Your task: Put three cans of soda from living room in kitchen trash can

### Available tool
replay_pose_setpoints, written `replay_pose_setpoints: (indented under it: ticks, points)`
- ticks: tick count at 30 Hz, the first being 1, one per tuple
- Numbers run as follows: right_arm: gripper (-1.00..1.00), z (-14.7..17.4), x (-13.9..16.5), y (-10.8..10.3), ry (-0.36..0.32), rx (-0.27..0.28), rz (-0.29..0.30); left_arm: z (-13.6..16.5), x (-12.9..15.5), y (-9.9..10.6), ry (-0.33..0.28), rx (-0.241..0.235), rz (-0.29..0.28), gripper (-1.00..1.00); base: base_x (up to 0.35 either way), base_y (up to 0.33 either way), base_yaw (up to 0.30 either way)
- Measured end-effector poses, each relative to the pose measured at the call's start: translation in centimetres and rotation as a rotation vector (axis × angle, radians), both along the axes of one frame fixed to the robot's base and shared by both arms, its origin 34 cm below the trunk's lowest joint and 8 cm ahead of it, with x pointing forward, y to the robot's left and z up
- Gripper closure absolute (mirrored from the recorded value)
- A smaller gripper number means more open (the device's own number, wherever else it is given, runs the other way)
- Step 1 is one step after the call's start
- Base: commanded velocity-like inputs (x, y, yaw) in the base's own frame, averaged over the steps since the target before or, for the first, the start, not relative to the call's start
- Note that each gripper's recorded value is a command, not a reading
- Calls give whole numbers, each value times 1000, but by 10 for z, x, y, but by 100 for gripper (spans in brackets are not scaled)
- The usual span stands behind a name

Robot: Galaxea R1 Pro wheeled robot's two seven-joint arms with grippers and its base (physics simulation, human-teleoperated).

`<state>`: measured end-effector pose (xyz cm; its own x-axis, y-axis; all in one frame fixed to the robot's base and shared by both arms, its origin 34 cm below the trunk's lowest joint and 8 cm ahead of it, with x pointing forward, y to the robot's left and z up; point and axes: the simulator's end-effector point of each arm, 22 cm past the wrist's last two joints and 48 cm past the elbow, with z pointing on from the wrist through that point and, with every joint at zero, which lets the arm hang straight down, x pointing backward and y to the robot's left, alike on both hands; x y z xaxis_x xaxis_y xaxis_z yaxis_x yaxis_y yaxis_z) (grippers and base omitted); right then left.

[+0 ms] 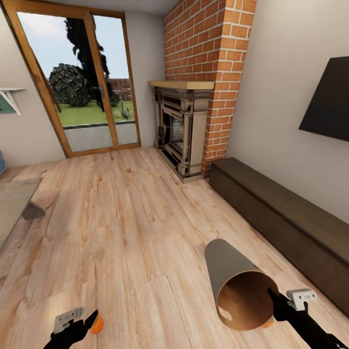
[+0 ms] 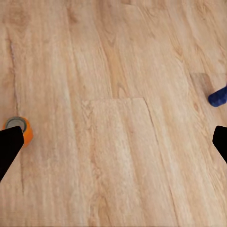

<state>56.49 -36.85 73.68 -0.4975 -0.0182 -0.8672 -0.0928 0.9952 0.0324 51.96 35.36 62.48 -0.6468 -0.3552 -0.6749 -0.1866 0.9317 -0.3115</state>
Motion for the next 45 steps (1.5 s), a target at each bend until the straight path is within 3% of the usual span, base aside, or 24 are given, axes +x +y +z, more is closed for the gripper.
replay_pose_setpoints:
  ticks: [15, 45]
  points:
    - [100, -4, -2, 2, 7, 4, 1, 0, 0, 1, -1, 0, 3, -100, 171, -16, 19]
    - [100, -8, -2, 11, 12, 15, 10, 0, 0, 0, -1, 0, 3, -100, 1, 0, 195]
